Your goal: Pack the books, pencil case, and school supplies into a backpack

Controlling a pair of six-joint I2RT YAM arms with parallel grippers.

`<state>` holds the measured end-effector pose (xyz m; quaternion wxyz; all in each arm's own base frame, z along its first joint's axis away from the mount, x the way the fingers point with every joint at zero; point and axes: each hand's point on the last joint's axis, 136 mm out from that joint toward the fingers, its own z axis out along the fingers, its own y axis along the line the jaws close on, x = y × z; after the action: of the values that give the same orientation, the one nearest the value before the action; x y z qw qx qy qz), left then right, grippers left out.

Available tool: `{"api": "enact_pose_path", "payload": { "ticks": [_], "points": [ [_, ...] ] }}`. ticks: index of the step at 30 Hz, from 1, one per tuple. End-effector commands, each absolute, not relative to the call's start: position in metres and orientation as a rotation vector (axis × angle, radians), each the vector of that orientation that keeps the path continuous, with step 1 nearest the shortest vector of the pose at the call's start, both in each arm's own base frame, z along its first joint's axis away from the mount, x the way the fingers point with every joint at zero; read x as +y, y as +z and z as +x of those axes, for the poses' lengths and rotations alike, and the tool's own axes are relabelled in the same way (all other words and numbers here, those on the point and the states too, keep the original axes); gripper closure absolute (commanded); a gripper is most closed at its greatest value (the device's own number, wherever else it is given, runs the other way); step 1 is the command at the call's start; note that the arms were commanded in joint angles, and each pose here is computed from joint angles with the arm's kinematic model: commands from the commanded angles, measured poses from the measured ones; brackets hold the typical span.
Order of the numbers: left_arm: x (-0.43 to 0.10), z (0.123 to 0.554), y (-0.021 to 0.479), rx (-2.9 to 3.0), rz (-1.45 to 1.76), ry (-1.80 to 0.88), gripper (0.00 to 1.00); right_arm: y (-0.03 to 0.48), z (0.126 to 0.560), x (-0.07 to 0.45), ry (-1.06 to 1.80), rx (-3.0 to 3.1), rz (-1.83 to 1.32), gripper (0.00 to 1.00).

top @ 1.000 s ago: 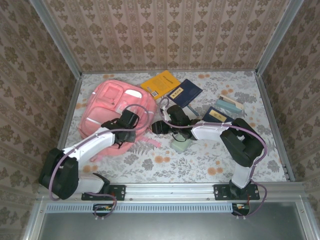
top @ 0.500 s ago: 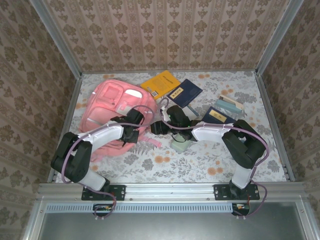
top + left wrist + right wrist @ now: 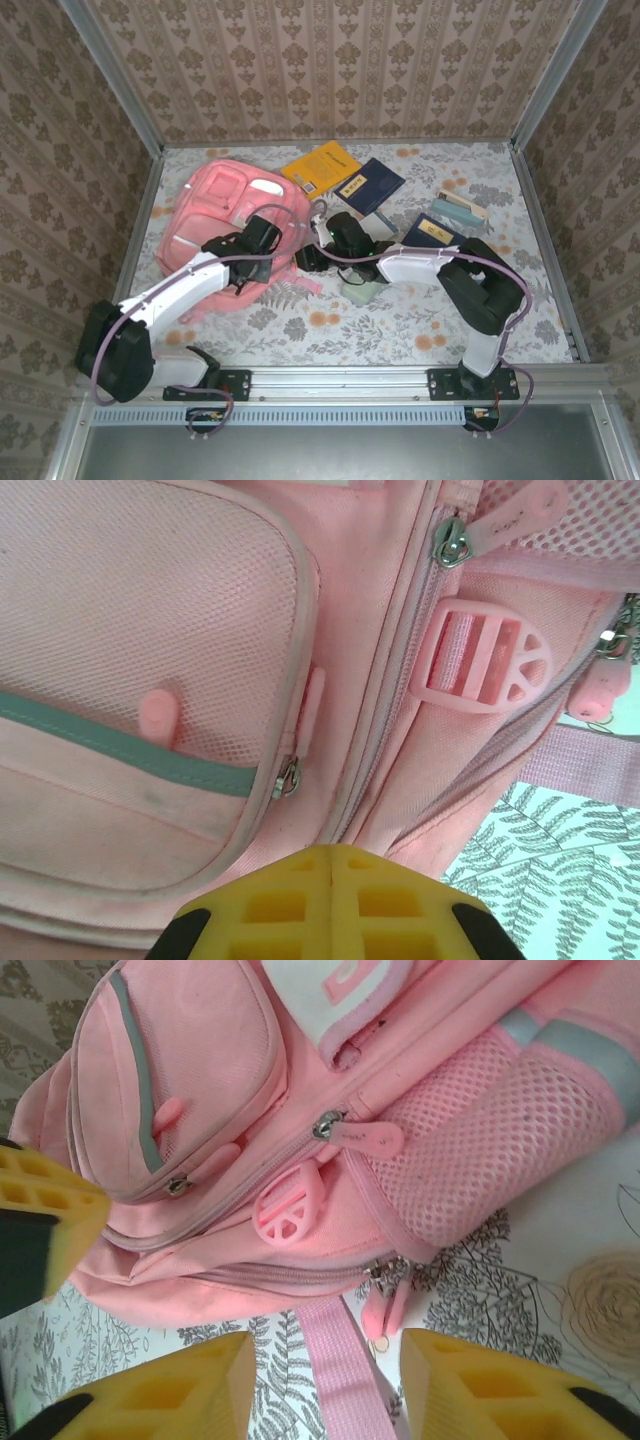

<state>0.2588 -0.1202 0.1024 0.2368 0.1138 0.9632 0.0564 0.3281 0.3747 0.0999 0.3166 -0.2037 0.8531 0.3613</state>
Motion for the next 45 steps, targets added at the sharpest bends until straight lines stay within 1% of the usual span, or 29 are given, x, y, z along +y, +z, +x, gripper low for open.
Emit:
{"api": "enact_pose_path", "payload": {
  "ticks": [1, 6, 7, 9, 10, 11, 12, 16, 18, 20, 21, 35, 37, 45],
  "points": [
    [-0.12, 0.257, 0.119, 2.625, 0.305, 0.138, 1.0, 0.108, 0.33, 0.394, 1.001, 2.176, -0.614, 0.62],
    [-0.121, 0.252, 0.11, 2.672, 0.323, 0.124, 0.99, 0.096, 0.332, 0.401, 1.011, 2.218, -0.612, 0.62],
    [-0.121, 0.251, 0.105, 2.693, 0.314, 0.12, 0.96, 0.091, 0.331, 0.401, 1.008, 2.236, -0.605, 0.63],
    [-0.122, 0.249, 0.097, 2.721, 0.296, 0.109, 0.96, 0.082, 0.329, 0.404, 1.006, 2.274, -0.608, 0.66],
    [-0.123, 0.248, 0.094, 2.731, 0.286, 0.095, 0.92, 0.076, 0.329, 0.405, 1.002, 2.294, -0.598, 0.66],
    [-0.124, 0.248, 0.092, 2.74, 0.277, 0.081, 0.82, 0.071, 0.329, 0.405, 0.996, 2.315, -0.58, 0.67],
    [-0.125, 0.247, 0.09, 2.75, 0.262, 0.073, 0.76, 0.065, 0.33, 0.405, 0.996, 2.338, -0.559, 0.67],
    [-0.122, 0.246, 0.086, 2.765, 0.223, 0.089, 0.76, 0.054, 0.327, 0.404, 1.031, 2.404, -0.478, 0.66],
    [-0.118, 0.247, 0.088, 2.758, 0.2, 0.109, 0.74, 0.05, 0.325, 0.404, 1.048, 2.426, -0.444, 0.66],
    [-0.116, 0.246, 0.089, 2.755, 0.181, 0.109, 0.66, 0.045, 0.324, 0.401, 1.043, 2.448, -0.417, 0.66],
    [-0.115, 0.246, 0.091, 2.75, 0.174, 0.103, 0.65, 0.043, 0.323, 0.4, 1.043, 2.458, -0.409, 0.66],
    [-0.109, 0.242, 0.095, 2.722, 0.091, 0.049, 0.64, 0.03, 0.323, 0.404, 1.056, 2.51, -0.372, 0.66],
    [-0.109, 0.242, 0.094, 2.725, 0.09, 0.044, 0.64, 0.031, 0.324, 0.406, 1.061, 2.509, -0.374, 0.68],
    [-0.11, 0.241, 0.094, 2.725, 0.087, 0.035, 0.65, 0.044, 0.32, 0.405, 1.08, 2.486, -0.381, 0.68]
  ]
}}
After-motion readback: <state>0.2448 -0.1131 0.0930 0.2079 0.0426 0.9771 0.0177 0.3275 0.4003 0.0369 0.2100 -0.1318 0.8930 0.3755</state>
